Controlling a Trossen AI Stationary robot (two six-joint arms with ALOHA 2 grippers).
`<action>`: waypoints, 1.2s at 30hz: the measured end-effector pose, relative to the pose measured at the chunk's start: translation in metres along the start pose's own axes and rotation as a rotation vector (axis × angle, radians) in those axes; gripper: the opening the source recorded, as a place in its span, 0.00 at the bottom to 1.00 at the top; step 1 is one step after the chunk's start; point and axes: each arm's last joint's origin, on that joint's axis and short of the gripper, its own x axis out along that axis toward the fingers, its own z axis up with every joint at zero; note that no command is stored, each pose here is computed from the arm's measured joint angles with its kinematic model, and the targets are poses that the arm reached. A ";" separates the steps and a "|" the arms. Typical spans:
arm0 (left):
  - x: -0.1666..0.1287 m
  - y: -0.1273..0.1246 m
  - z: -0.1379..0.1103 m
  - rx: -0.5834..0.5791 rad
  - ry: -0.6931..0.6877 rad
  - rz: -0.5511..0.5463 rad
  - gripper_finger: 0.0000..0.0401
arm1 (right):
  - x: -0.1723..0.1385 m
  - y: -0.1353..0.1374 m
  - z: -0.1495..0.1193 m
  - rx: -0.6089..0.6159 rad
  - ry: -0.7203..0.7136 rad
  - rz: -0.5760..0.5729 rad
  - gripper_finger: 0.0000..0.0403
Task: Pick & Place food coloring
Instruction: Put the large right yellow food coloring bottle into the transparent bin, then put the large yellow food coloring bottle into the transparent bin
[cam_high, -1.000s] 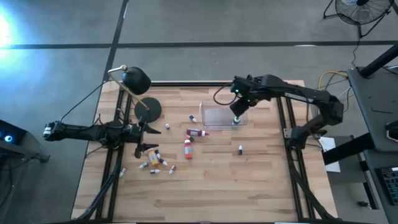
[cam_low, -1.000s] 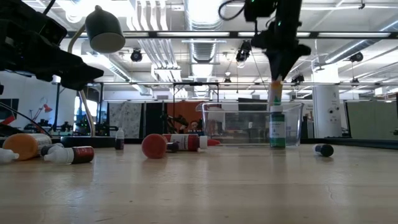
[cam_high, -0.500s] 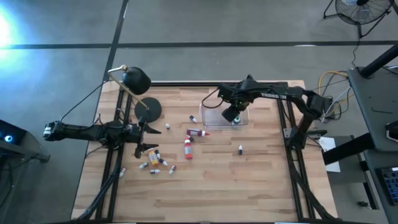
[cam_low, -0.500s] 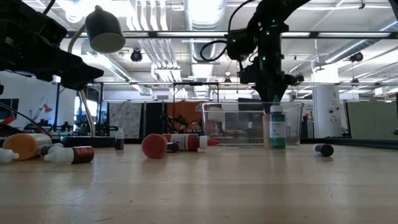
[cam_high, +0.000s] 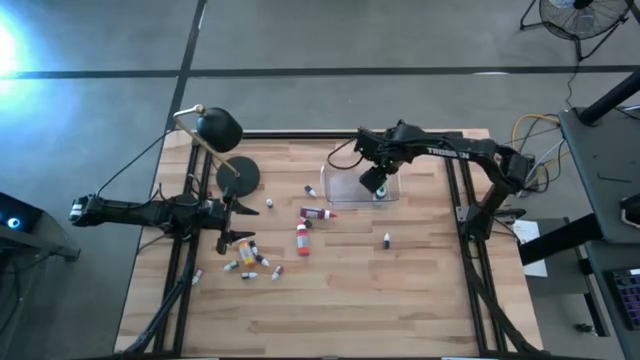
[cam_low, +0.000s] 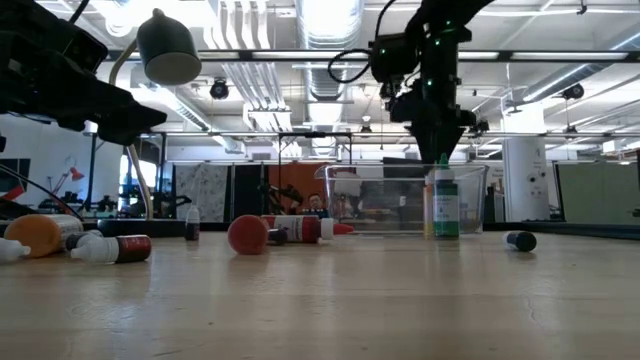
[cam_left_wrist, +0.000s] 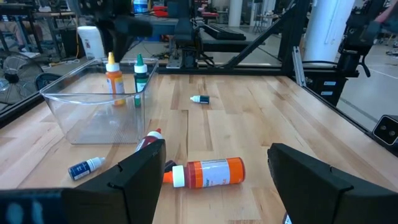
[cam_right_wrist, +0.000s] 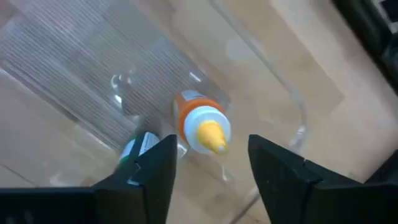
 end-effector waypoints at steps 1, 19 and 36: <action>0.000 0.000 0.000 0.000 0.000 0.000 0.64 | -0.004 -0.001 -0.001 0.002 -0.012 0.004 0.50; 0.000 0.000 0.000 0.000 0.000 0.000 0.64 | -0.064 0.097 -0.033 -0.864 -0.541 0.201 0.56; 0.000 0.000 0.000 0.000 0.001 0.000 0.64 | -0.043 0.151 -0.048 -0.805 -0.543 0.289 0.56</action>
